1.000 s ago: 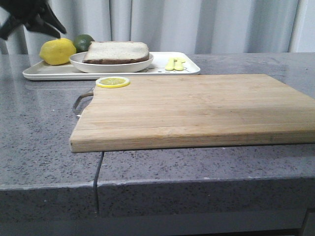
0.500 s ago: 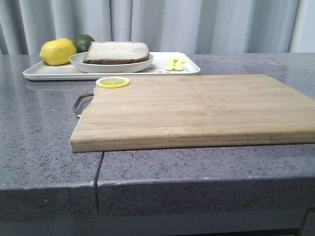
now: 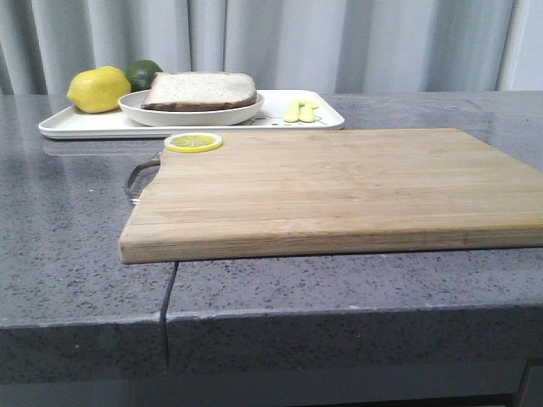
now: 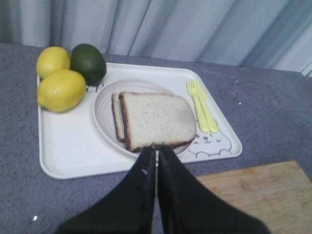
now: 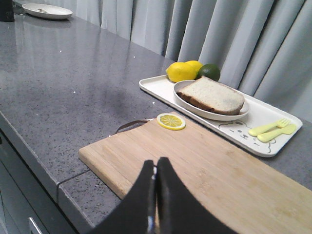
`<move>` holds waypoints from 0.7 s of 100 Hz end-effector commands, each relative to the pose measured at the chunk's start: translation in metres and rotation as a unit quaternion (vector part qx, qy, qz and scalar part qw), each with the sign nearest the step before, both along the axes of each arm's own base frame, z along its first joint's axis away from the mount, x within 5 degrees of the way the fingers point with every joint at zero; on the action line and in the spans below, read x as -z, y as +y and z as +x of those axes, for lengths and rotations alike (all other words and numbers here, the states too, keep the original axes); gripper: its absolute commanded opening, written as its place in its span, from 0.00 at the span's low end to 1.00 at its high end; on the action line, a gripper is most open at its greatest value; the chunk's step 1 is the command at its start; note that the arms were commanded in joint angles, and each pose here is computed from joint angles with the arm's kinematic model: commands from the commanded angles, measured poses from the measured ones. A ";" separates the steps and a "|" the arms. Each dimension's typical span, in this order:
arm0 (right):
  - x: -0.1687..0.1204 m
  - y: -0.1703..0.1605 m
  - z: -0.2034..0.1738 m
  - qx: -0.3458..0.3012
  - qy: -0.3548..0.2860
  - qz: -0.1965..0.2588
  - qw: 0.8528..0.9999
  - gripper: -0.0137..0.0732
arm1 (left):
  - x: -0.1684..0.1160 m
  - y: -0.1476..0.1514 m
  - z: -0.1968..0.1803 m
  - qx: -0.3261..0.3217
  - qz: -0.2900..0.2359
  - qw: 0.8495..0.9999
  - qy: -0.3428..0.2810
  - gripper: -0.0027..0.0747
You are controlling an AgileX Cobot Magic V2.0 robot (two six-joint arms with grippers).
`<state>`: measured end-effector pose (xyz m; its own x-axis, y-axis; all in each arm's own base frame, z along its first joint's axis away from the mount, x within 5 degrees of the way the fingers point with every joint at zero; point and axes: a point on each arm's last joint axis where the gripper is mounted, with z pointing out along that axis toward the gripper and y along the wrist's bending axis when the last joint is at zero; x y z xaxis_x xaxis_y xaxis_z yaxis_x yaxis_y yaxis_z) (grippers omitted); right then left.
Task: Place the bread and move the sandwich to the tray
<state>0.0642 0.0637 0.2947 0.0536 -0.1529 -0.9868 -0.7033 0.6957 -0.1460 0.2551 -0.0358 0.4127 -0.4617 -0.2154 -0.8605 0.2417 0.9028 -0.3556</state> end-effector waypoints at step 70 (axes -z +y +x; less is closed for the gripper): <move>0.008 -0.006 -0.003 0.018 -0.016 0.018 1.000 0.08 | 0.126 0.010 -0.168 -0.055 -0.018 0.996 -0.064 0.01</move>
